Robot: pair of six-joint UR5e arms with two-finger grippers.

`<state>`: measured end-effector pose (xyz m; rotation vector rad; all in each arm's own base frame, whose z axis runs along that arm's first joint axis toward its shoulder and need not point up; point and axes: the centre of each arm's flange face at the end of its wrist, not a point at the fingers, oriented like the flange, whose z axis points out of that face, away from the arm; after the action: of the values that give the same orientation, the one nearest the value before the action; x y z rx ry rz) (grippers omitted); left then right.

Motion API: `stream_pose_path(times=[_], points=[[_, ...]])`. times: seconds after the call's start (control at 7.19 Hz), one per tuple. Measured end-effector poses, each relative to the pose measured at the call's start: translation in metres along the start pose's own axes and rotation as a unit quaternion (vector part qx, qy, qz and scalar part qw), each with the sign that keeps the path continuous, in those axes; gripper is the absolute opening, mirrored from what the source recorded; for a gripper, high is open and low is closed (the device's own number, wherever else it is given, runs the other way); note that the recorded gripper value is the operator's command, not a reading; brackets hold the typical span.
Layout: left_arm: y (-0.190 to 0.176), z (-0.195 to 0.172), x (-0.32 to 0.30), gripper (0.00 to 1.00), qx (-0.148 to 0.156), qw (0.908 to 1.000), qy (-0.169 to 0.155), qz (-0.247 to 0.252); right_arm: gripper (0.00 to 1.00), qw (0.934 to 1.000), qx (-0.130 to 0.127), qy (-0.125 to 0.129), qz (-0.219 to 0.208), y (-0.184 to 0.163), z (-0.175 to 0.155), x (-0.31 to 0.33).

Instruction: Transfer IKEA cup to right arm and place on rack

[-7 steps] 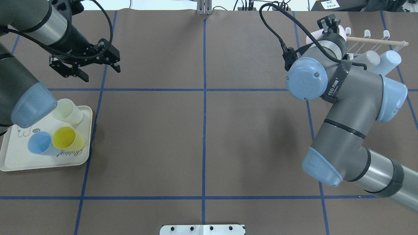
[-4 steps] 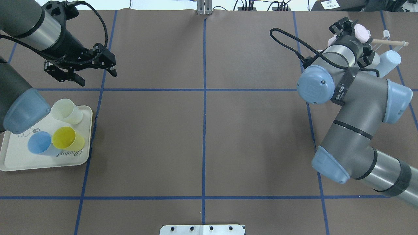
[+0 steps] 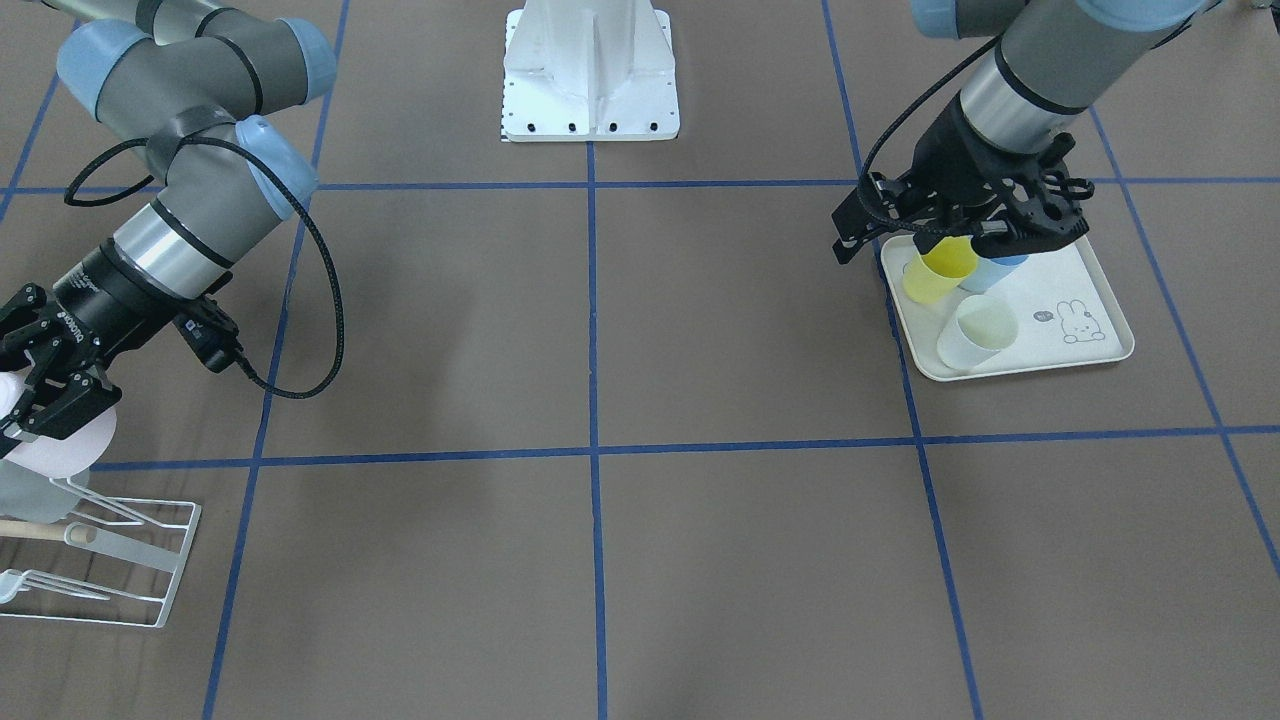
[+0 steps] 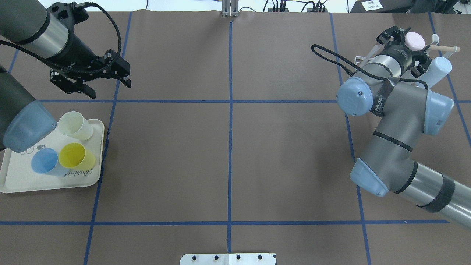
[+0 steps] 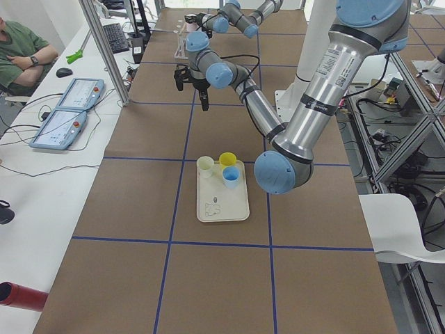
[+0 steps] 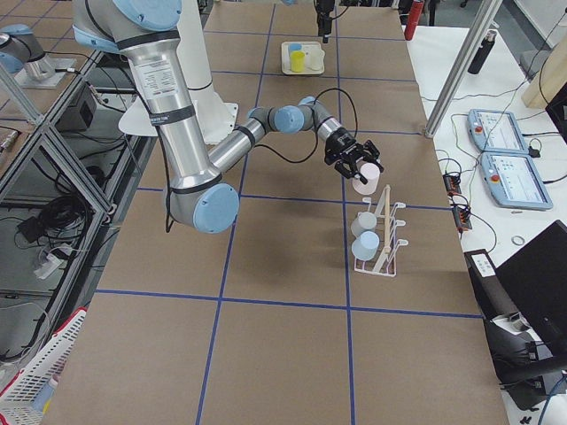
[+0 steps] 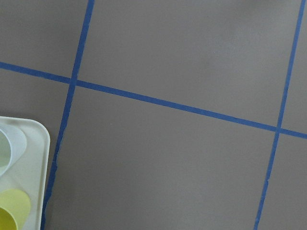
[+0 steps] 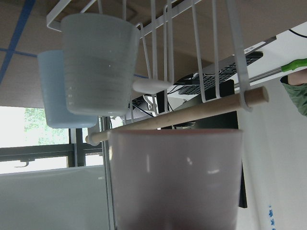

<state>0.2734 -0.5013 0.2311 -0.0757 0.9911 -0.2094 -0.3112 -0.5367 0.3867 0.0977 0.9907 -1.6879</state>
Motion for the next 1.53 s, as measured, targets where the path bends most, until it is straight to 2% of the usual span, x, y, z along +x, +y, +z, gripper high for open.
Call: stream_pose_path(times=[0.97, 1.39, 1.53], points=[[0.001, 0.000, 0.001, 1.00, 0.000, 1.0000, 0.001, 0.001, 0.34, 0.9994, -0.022, -0.020, -0.018, -0.028, 0.028, -0.008], [0.001, 0.000, 0.002, 1.00, 0.000, 1.0000, 0.003, 0.002, 0.37, 0.9994, -0.023, -0.022, -0.012, -0.038, 0.030, -0.006], [0.001, -0.001, 0.002, 1.00, 0.000, 1.0000, 0.003, 0.002, 0.41, 0.9994, -0.024, -0.023, -0.008, -0.042, 0.031, -0.006]])
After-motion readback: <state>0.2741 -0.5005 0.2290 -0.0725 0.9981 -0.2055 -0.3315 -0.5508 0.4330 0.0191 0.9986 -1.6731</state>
